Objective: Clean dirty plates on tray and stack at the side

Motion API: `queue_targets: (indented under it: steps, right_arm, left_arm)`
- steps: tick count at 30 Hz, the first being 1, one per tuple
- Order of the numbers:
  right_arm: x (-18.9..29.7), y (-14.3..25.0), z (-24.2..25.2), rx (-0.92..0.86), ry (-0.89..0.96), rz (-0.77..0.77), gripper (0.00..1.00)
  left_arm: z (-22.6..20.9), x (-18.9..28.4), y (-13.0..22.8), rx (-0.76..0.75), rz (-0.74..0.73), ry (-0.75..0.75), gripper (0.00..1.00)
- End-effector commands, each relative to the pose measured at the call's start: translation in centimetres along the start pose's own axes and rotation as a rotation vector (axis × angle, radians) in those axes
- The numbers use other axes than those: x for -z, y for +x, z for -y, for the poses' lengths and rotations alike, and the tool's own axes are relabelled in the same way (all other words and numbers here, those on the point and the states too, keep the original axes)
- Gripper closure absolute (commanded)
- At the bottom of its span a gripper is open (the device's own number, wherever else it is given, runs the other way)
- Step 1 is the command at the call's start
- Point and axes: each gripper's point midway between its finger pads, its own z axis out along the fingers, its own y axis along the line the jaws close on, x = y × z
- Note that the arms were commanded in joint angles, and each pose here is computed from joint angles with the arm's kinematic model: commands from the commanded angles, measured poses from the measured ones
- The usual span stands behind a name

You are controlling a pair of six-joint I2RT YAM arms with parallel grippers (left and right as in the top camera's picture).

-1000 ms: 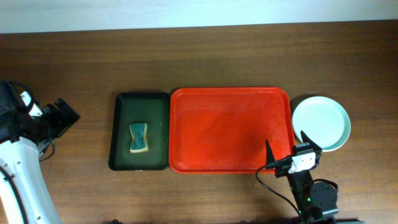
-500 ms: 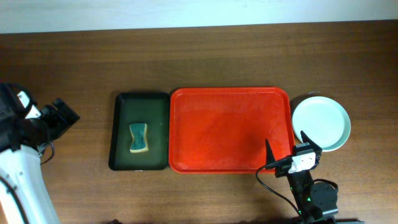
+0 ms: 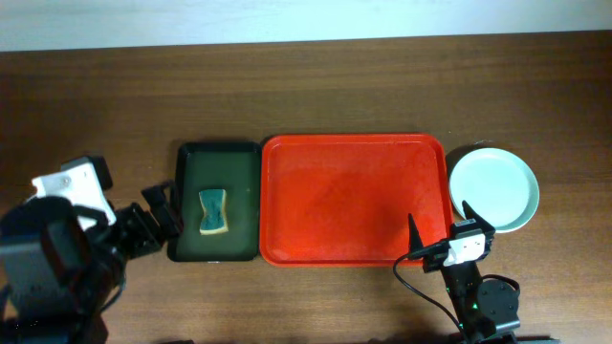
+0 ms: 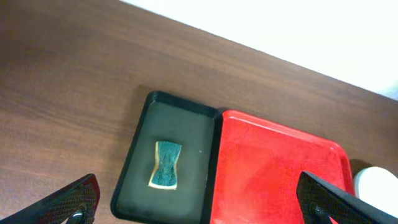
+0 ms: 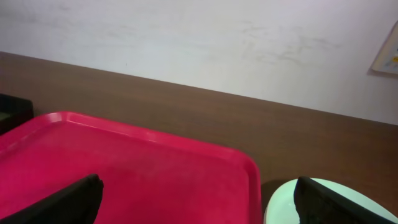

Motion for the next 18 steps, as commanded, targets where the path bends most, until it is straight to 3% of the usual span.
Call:
queue_targets:
  steps: [1, 8, 11, 18]
  right_arm:
    - [0.0, 0.3, 0.2, 0.0, 0.014, -0.005, 0.02]
    - [0.0, 0.3, 0.2, 0.0, 0.014, -0.005, 0.02]
    - [0.0, 0.3, 0.2, 0.0, 0.014, -0.005, 0.02]
    - [0.0, 0.3, 0.2, 0.0, 0.014, -0.005, 0.02]
  left_arm:
    - [0.3, 2.0, -0.2, -0.008, 0.065, 0.013, 0.01]
    - [-2.1, 2.4, 2.6, -0.008, 0.127, -0.054, 0.01]
    - [-1.4, 2.5, 1.6, -0.022, 0.268, 0.01, 0.01]
    - [2.6, 8.6, -2.9, -0.101, 0.834, 0.296, 0.01]
